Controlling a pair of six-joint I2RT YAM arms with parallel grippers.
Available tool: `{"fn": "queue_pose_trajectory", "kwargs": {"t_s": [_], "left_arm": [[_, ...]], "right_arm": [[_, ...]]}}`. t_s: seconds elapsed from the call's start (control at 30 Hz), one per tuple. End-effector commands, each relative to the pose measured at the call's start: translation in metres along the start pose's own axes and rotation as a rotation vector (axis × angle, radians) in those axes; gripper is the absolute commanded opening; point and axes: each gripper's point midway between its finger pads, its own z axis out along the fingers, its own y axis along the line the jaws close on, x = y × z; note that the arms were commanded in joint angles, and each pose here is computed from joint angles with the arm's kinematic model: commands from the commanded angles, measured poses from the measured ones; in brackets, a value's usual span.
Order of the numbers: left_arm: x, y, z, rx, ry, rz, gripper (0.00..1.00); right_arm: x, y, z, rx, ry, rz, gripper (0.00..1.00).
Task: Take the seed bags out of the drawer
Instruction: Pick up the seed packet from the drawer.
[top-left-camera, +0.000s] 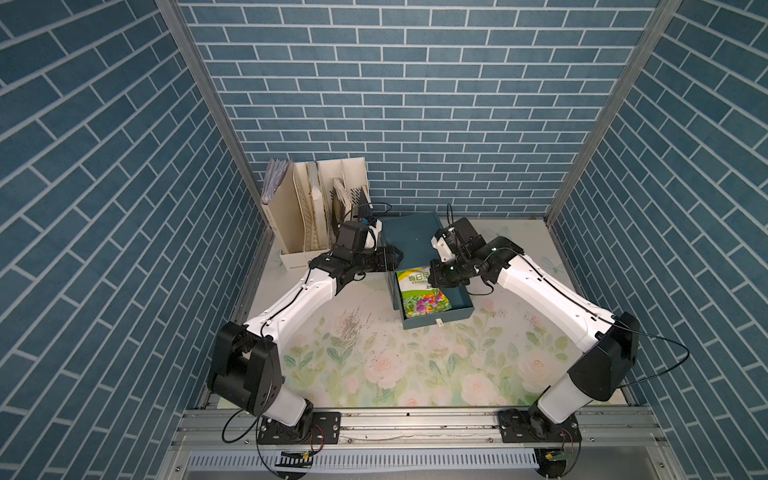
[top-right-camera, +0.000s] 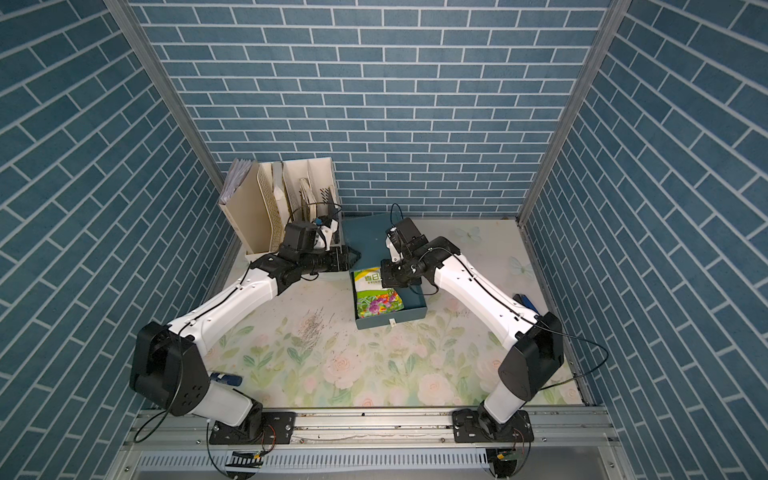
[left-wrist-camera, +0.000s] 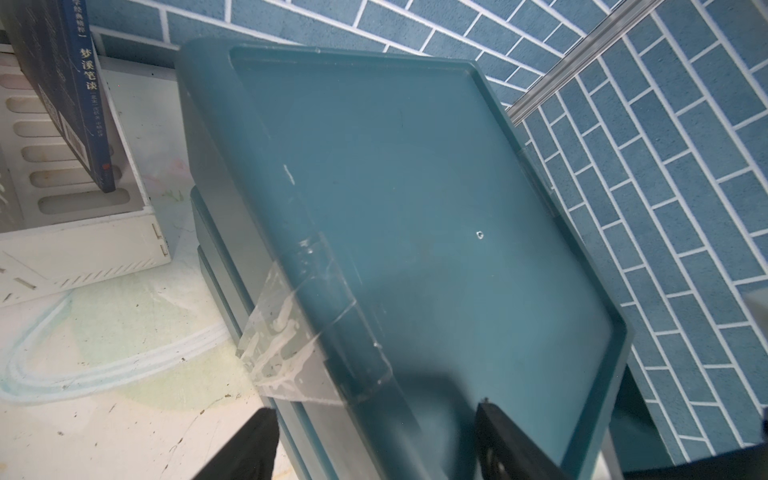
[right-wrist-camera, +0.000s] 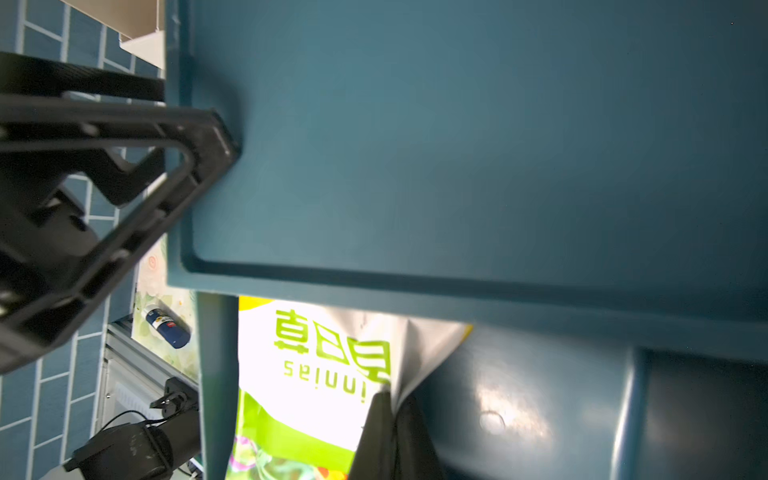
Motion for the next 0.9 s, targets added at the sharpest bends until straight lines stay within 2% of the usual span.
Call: {"fn": "queue_pose_trajectory", "kwargs": {"t_s": [0.0, 0.3, 0.63, 0.87], "left_arm": [[0.025, 0.030, 0.007, -0.107, 0.092, -0.015, 0.78], [0.025, 0.031, 0.008, -0.111, 0.095, -0.013, 0.78], [0.026, 0.031, 0.009, -0.113, 0.099, -0.012, 0.78], [0.026, 0.031, 0.009, -0.112, 0.104, -0.012, 0.78]], "right_arm": [[-0.007, 0.010, -0.027, -0.046, -0.047, 0.028, 0.00], [0.000, 0.018, -0.044, -0.093, -0.050, 0.045, 0.00], [0.035, 0.005, -0.071, -0.087, -0.022, 0.074, 0.00], [0.031, -0.026, -0.111, -0.003, -0.119, 0.137, 0.00]]}}
